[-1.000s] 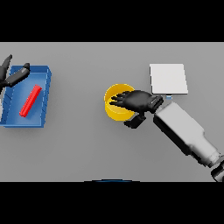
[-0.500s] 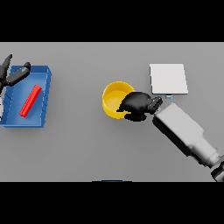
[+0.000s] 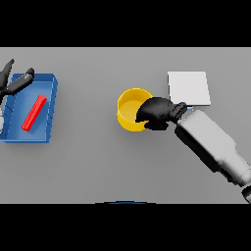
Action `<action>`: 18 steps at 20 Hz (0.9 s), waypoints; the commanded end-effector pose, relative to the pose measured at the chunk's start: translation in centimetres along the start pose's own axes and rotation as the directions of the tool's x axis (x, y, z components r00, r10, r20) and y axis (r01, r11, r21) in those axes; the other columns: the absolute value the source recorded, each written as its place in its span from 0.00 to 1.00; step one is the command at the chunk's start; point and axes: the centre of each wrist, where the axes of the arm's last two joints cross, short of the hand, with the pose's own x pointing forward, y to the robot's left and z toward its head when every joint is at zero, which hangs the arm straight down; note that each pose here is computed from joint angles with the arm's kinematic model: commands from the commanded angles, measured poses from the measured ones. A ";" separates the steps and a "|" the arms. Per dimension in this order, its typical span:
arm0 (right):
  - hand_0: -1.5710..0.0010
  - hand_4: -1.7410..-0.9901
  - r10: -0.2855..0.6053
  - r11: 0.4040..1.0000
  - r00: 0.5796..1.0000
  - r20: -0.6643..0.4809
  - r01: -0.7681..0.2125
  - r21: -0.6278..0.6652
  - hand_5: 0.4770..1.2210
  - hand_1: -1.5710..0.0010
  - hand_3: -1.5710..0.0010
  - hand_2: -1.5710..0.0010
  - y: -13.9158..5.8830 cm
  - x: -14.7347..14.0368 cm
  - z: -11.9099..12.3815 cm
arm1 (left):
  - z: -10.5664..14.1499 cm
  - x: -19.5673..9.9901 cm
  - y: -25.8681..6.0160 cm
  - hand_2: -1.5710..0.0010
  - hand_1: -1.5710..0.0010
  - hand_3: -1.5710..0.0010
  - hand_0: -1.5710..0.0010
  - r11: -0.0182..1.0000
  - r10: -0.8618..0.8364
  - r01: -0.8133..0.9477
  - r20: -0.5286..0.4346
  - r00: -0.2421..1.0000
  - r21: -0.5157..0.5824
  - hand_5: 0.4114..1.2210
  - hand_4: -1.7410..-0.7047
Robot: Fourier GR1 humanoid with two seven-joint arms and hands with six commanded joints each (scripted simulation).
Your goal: Pick up the red beaker and tilt it to pour out 1 green nut into yellow bowl. Pick up the yellow bowl and place it on the metallic measuring scale.
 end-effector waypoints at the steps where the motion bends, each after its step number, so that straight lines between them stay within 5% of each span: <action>1: 0.02 0.01 -0.003 1.000 1.000 -0.012 0.003 -0.006 0.99 0.02 0.26 0.08 -0.2 -0.2 0.6 | 0.0 -0.3 0.4 1.00 1.00 1.00 1.00 1.000 -0.006 0.006 -0.004 1.000 0.002 0.36 0.93; 12: 0.03 0.00 0.003 0.998 0.987 -0.162 -0.014 -0.064 1.00 0.00 0.25 0.03 -2.6 0.3 4.6 | 0.2 0.1 0.3 1.00 1.00 1.00 1.00 0.999 0.032 -0.032 0.018 0.999 -0.007 0.36 0.90; 18: 0.01 0.00 -0.026 0.983 0.961 -0.276 -0.025 -0.180 1.00 0.00 0.26 0.02 -4.0 -4.0 6.9 | 0.7 0.5 0.6 1.00 1.00 1.00 1.00 0.999 0.052 -0.052 -0.013 0.999 -0.011 0.40 0.87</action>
